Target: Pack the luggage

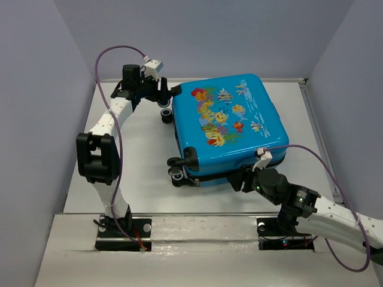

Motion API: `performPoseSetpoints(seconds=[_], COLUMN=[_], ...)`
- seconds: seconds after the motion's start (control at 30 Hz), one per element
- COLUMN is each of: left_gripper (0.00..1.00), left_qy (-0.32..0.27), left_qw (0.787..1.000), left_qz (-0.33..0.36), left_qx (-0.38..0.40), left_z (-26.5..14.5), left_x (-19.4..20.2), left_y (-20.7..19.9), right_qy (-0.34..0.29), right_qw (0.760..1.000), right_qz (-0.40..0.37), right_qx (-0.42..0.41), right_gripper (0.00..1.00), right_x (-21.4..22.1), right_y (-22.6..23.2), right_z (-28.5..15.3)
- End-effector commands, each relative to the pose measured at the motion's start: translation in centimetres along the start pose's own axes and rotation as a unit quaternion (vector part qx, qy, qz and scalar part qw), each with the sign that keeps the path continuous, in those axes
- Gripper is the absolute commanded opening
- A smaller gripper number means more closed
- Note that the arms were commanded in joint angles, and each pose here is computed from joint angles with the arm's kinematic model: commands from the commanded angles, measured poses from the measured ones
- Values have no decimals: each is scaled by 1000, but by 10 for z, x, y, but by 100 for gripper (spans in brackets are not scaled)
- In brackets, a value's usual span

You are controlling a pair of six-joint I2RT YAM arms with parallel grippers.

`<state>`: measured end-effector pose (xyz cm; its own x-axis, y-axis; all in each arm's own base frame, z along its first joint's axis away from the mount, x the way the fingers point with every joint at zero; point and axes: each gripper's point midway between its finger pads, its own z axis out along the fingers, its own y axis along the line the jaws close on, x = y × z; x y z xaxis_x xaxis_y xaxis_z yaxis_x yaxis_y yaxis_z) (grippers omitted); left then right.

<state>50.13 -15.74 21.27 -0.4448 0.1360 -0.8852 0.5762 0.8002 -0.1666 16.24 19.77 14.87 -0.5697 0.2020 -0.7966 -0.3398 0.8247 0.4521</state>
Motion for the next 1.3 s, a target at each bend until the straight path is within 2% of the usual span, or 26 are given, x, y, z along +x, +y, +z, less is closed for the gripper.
performPoseSetpoints(seconds=[0.0, 0.2, 0.37, 0.63, 0.87, 0.97, 1.0, 1.03, 1.17, 1.27], left_gripper=[76, 78, 76, 72, 75, 39, 12, 6, 6, 6], left_qy=[2, 6, 38, 5, 3, 9, 8, 8, 16, 28], left_qw=[1000, 999, 999, 999, 998, 998, 998, 997, 986, 969], left_qz=[13, 24, 16, 43, 54, 52, 46, 43, 27, 9], left_qx=[-20, -29, -27, -28, -12, -27, -48, -67, -165, -246], left_z=[-9, -8, 15, 28, 45, 51, 53, 53, 45, 31], left_x=[-1, 2, 19, -8, -7, -3, 0, 1, 13, 28], left_y=[8, 12, 18, 6, -4, 2, 9, 15, 47, 71], right_qy=[-11, -13, -25, -25, -28, -37, -47, -53, -73, -91], right_qw=[1000, 1000, 1000, 999, 999, 998, 996, 995, 989, 983], right_qz=[2, 3, 4, 1, 10, 16, 20, 22, 25, 34], right_qx=[2, 0, 3, 25, 39, 57, 69, 79, 123, 154], right_gripper=[60, 60, 60, 60, 60, 61, 62, 62, 61, 54], right_x=[-6, -7, -13, -13, -10, -13, -18, -22, -36, -50], right_y=[-1, 0, -1, -6, -14, -22, -26, -30, -47, -62], right_z=[-2, -2, -5, 1, 0, 1, 0, 0, -1, -1])
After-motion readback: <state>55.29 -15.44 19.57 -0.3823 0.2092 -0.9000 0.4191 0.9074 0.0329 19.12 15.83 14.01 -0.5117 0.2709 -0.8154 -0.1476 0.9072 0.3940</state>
